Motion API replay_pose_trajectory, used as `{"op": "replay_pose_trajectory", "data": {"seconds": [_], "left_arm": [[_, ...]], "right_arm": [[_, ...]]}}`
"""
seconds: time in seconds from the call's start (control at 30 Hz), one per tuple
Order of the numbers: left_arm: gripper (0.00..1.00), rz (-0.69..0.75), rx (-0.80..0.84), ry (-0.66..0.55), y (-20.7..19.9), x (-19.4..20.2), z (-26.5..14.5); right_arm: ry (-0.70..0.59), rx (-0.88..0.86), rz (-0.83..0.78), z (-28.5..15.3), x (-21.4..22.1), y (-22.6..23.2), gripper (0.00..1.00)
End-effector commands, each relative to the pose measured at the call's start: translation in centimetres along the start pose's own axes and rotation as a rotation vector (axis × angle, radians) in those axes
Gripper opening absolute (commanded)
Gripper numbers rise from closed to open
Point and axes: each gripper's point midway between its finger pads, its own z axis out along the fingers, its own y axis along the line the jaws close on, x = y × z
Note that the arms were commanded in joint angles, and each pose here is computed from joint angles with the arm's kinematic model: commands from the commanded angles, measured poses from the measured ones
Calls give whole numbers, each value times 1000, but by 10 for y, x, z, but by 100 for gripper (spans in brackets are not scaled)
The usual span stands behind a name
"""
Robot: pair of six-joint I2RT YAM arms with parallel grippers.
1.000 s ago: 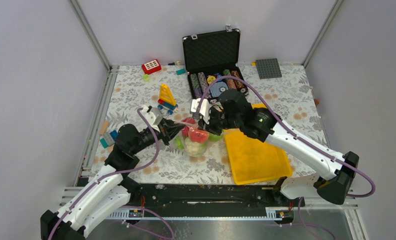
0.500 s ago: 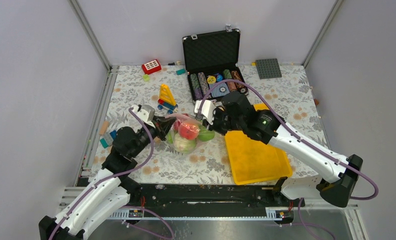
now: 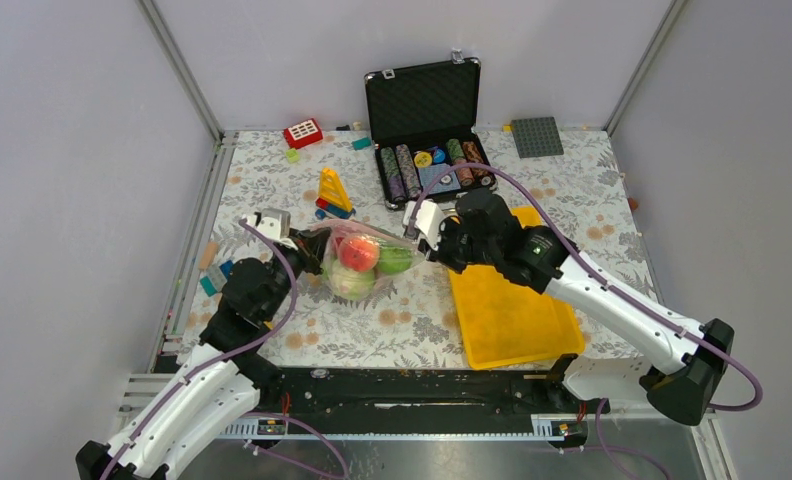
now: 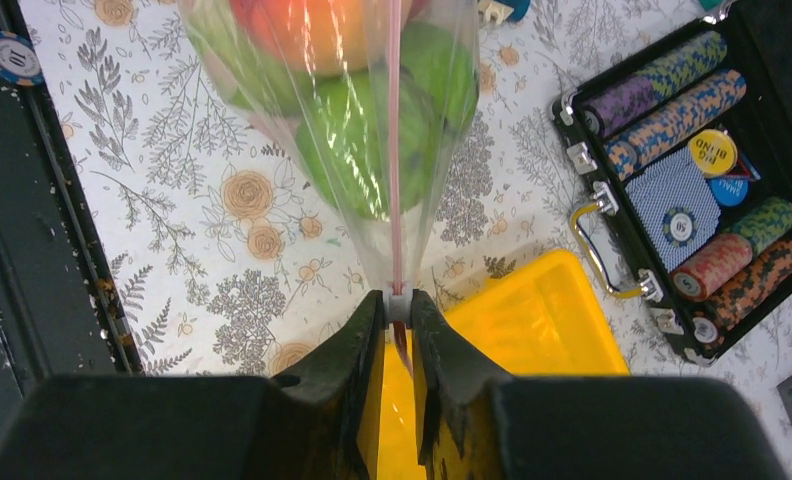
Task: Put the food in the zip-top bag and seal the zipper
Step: Zip the zipper food storage bag at the center of the board.
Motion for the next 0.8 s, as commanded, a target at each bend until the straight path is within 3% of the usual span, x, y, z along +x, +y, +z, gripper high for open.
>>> {"op": "replay_pose_trajectory", "data": {"seconds": [0.0, 0.33, 0.5, 0.63, 0.77], "left_arm": [[0, -22, -152, -140, 26, -34, -3], [0, -11, -148, -120, 26, -30, -6], [0, 35, 63, -101, -8, -21, -6], [0, 94, 411, -34, -64, -2, -19], [0, 107, 490, 44, -77, 8, -21]], "right_arm": [[53, 58, 60, -14, 25, -7, 14], [45, 116, 119, -23, 41, -14, 13], [-27, 42, 102, -20, 27, -3, 15], [-124, -71, 35, -15, 3, 11, 32], [-206, -170, -65, -17, -22, 24, 66]]}}
